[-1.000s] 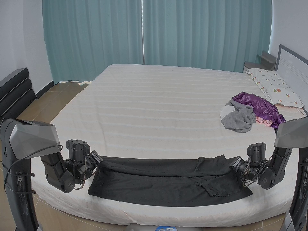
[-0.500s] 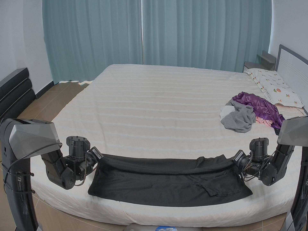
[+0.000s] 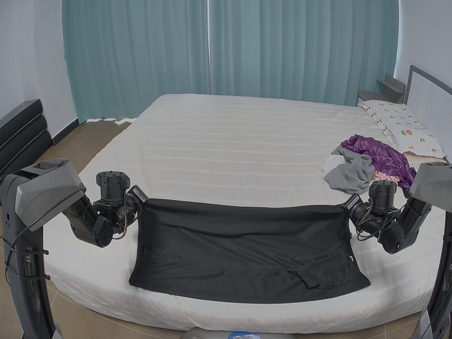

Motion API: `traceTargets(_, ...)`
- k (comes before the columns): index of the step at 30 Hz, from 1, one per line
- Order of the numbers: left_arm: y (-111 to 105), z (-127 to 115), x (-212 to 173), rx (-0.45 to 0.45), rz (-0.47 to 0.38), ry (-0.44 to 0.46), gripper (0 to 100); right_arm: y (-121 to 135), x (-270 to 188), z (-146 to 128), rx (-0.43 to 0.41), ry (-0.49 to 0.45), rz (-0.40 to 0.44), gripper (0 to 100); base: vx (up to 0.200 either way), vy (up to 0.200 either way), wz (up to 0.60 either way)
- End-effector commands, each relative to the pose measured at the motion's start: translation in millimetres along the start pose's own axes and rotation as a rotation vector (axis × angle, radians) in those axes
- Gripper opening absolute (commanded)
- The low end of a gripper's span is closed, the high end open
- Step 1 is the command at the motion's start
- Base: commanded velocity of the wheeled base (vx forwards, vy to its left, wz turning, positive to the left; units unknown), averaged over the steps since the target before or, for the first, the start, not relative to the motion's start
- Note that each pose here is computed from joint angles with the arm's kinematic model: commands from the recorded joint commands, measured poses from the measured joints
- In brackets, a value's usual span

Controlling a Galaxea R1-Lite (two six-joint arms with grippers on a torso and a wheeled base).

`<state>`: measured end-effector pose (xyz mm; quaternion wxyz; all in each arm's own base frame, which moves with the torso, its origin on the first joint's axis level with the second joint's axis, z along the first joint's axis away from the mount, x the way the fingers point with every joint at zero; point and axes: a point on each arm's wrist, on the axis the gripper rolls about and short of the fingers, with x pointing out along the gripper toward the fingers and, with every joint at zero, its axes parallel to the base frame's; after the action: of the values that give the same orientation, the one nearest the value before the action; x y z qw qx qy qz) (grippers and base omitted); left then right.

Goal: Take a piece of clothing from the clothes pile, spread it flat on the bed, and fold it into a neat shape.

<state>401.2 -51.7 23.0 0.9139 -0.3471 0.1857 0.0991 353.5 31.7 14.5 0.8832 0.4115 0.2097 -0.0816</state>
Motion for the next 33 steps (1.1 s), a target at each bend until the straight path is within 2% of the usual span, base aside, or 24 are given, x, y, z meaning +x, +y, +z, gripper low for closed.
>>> traceTargets(1,-1.5,3.3,18.7,-0.016,-0.014,-0.027,0,3.9,15.1,8.9,0.012,-0.034,0.021,0,0.000,0.000,0.00)
traceTargets(14,21.0,-18.6,16.5,0.010,0.060,0.046,0,-15.7,2.3,-5.1,0.011,0.033,-0.041,0,0.000,0.000,0.00)
traceTargets(15,27.6,-22.1,3.6,0.058,0.086,0.076,0,-21.7,-11.9,-10.5,0.006,0.079,-0.058,0,0.000,0.000,0.00)
traceTargets(18,35.8,-26.8,-8.3,0.109,0.103,0.111,0,-28.9,-25.0,-16.7,0.006,0.139,-0.069,0,0.000,0.000,0.00)
traceTargets(24,55.4,-46.2,-26.4,0.200,0.131,0.182,0,-46.4,-35.6,-30.1,-0.018,0.202,-0.112,0,0.000,0.000,0.00)
traceTargets(33,68.7,-58.3,-36.6,0.240,0.166,0.235,0,-63.7,-36.5,-47.5,-0.091,0.262,-0.144,0,0.000,0.000,0.00)
